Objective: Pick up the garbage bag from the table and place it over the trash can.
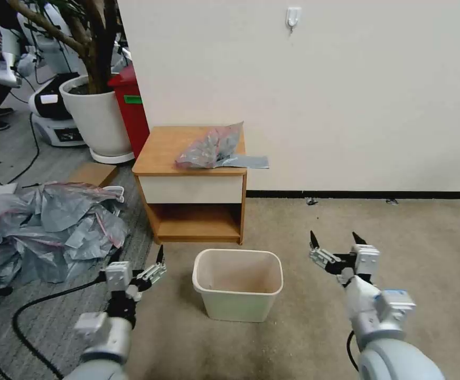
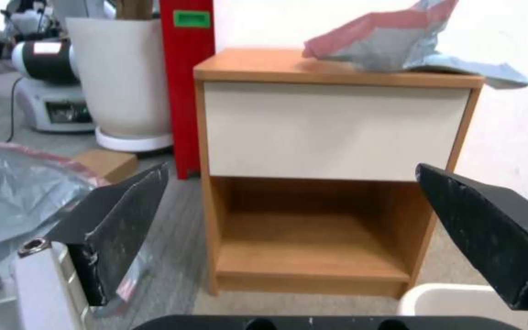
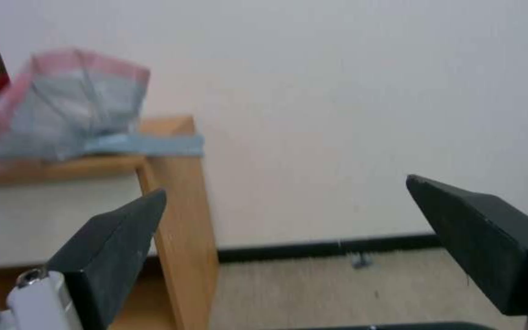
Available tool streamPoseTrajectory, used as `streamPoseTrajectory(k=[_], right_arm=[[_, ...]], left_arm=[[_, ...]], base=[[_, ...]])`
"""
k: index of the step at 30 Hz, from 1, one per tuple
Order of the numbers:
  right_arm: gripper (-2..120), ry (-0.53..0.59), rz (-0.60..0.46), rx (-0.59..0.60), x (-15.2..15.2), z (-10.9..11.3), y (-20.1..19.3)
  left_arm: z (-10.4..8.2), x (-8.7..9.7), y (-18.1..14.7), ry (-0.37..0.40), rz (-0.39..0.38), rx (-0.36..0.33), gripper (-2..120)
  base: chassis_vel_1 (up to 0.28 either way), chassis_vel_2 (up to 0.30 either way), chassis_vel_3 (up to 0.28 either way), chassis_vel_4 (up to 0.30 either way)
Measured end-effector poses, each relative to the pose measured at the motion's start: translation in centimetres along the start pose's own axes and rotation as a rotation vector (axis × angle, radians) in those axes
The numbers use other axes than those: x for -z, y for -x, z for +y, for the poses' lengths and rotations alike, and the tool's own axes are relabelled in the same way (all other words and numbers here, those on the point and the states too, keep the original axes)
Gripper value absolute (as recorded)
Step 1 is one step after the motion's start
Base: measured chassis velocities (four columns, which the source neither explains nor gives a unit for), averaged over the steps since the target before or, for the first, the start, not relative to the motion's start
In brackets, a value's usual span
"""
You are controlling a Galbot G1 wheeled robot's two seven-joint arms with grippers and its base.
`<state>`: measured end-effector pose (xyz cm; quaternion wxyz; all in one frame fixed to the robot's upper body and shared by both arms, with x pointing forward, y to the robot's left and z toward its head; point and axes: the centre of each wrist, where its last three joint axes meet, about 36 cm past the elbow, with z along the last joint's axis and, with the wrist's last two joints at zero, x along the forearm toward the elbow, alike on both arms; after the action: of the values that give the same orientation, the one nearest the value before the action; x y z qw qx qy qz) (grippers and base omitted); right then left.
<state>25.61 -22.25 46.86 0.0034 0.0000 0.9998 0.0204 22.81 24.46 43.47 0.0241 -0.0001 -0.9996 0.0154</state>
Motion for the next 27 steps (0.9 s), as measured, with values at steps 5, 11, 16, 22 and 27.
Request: streamPoseTrajectory(k=[5,11,16,22,27], right_arm=[[100,0.047,-0.059,0.015,-1.3,0.4,0.3],[100,0.084,-0.092,0.018,-2.3,0.7,0.9],[100,0.172,-0.068,0.028,-2.6,1.5,2.0],[98,0.507,0.041,0.063,-1.7,3.2,5.6],[97,0.742,0.118,0.082,-0.1,3.7,9.3]], left_arm=[[0.3,-0.5,0.0,-0.015,-0.021,-0.026,100],[0.5,-0.7,0.0,-0.028,-0.030,-0.031,100],[0.4,-1.0,-0.4,-0.056,-0.025,-0.031,100],[0.4,-1.7,-1.0,-0.074,-0.026,-0.022,100],[0.6,-2.1,-1.0,-0.082,-0.035,-0.032,100]], base=[[0.000,0.000,0.000,0.000],[0.000,0.000,0.000,0.000],[0.000,0.000,0.000,0.000],[0.000,0.000,0.000,0.000],[0.000,0.000,0.000,0.000]])
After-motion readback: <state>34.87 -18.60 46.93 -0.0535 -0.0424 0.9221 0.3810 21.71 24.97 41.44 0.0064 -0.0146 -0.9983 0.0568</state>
